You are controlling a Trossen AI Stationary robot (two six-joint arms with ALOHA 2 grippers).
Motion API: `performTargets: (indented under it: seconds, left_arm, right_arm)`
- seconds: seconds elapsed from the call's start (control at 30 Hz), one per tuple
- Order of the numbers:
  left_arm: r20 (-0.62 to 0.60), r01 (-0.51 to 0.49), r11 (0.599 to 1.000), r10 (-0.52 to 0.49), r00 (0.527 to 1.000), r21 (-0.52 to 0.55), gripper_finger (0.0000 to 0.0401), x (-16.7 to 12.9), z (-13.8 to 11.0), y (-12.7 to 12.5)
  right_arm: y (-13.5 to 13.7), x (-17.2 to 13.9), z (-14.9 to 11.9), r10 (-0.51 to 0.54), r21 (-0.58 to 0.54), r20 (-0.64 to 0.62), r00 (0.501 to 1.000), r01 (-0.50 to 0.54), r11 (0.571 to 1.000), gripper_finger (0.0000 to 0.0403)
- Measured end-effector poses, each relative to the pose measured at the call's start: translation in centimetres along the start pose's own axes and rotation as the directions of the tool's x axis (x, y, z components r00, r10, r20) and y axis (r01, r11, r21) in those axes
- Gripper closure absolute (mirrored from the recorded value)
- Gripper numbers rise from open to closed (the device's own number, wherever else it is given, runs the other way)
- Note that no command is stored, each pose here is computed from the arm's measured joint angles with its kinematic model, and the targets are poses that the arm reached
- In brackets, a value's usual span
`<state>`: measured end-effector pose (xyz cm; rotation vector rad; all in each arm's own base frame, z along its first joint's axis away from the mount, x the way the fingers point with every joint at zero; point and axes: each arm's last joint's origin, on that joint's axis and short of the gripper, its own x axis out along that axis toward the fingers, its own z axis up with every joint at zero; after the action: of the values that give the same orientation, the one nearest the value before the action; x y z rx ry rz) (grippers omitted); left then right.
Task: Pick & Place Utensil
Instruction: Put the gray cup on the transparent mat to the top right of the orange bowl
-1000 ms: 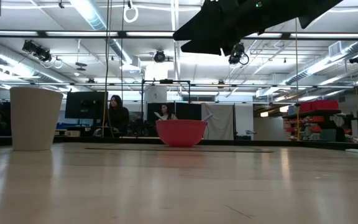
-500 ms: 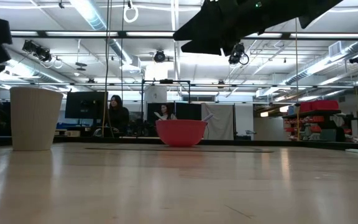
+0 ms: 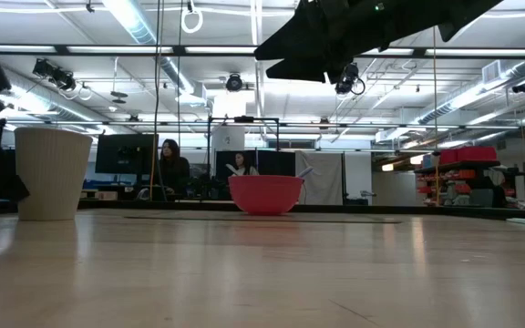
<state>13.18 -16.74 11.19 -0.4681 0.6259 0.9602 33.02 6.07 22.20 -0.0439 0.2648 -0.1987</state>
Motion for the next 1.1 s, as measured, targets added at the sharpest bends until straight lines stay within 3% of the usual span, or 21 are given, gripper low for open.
performTargets:
  seconds: [0.23,0.37,0.63,0.8,0.93,1.1]
  left_arm:
    - [0.004,-0.034,0.999,0.033,0.999,0.038,0.0055,0.7,-0.6,1.7]
    - [-0.001,-0.061,0.992,0.062,0.998,0.112,0.0055,1.0,-0.6,2.1]
    - [-0.067,-0.175,0.962,0.192,0.979,0.209,0.0055,0.9,-0.4,2.7]
    - [-0.064,-0.166,0.966,0.182,0.981,0.196,0.0055,0.9,-0.4,2.7]
    - [-0.066,-0.19,0.974,0.199,0.978,0.123,0.0053,1.1,-0.3,2.7]
    - [-0.079,-0.219,0.972,0.225,0.971,0.079,0.0024,1.4,0.0,2.5]
  right_arm:
    - [0.0,0.0,0.0,0.002,0.0,0.0,1.0,-0.002,1.0,0.0101]
    - [0.0,0.0,0.0,0.001,0.0,-0.001,1.0,-0.001,1.0,0.0101]
    - [0.0,0.0,0.0,0.008,0.0,-0.001,1.0,-0.008,1.0,0.0101]
    - [0.0,0.0,0.0,0.008,0.0,-0.001,1.0,-0.008,1.0,0.0101]
    - [0.0,0.0,0.0,0.008,0.0,-0.001,1.0,-0.008,1.0,0.0101]
    - [0.0,0.0,0.0,0.009,0.001,-0.002,1.0,-0.009,1.0,0.0101]
